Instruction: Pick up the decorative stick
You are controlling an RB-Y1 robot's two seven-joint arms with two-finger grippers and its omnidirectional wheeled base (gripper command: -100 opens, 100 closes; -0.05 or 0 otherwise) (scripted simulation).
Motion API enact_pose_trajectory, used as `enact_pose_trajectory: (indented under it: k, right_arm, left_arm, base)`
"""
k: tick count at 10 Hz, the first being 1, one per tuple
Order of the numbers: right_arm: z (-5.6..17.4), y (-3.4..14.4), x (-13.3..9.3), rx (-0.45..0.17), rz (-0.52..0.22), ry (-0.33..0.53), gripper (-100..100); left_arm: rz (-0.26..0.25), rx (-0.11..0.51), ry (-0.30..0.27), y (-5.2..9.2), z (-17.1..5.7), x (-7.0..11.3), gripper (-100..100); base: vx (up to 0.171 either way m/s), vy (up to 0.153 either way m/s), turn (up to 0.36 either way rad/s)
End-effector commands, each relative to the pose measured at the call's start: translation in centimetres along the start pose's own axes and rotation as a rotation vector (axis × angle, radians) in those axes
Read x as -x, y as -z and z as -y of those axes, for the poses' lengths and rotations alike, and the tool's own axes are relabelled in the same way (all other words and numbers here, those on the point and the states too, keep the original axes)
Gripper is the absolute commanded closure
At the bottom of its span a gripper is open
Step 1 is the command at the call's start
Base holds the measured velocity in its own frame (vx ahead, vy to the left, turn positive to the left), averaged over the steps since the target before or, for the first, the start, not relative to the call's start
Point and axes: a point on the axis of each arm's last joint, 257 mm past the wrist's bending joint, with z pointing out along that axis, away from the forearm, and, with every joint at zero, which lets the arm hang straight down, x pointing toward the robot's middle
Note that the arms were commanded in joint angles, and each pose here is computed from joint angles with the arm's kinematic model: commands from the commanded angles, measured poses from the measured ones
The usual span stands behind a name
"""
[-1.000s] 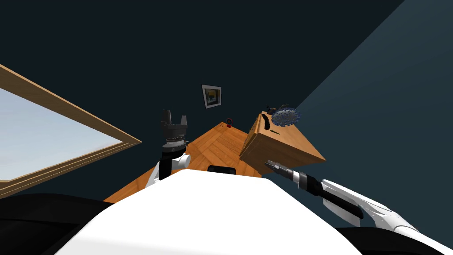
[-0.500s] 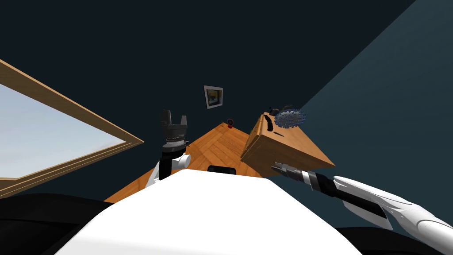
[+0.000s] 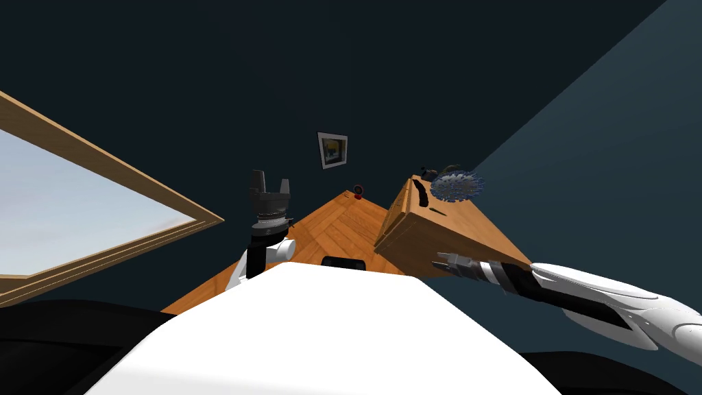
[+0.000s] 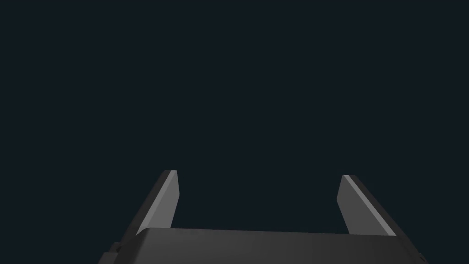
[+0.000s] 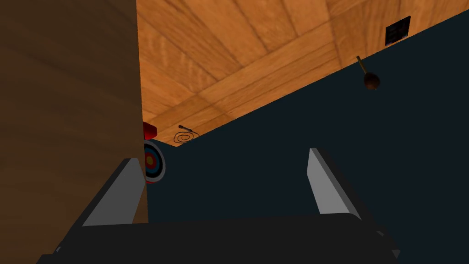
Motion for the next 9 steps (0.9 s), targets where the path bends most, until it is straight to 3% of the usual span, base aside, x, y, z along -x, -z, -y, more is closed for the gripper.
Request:
enact_pose_trajectory:
  k: [1, 3, 5, 8, 9]
  right_arm:
    - [1.3, 1.4, -0.7, -0.026, -0.068, 0.051, -100]
    - [2.9, 3.1, -0.8, -0.053, -0.140, 0.110, -100]
    - [3.2, 3.6, -0.3, -0.059, -0.159, 0.131, -100]
    - [5.9, 6.8, -0.1, -0.107, -0.287, 0.236, -100]
    - [6.0, 6.8, 0.0, -0.107, -0.288, 0.237, -100]
  left_arm:
    - [0.000, 0.000, 0.000, 0.0, 0.0, 0.0, 0]
    - [0.000, 0.000, 0.000, 0.0, 0.0, 0.0, 0]
    - [0.000, 0.000, 0.000, 0.0, 0.0, 0.0, 0]
    - [0.000, 0.000, 0.000, 0.0, 0.0, 0.0, 0]
    - [0.000, 0.000, 0.000, 0.0, 0.0, 0.0, 0]
  base:
    - [0.060, 0.004, 0.047]
    - [0.066, 0.003, 0.042]
    - [0.048, 0.001, 0.010]
    - [0.053, -0.008, 0.041]
    - [0.070, -0.023, 0.026]
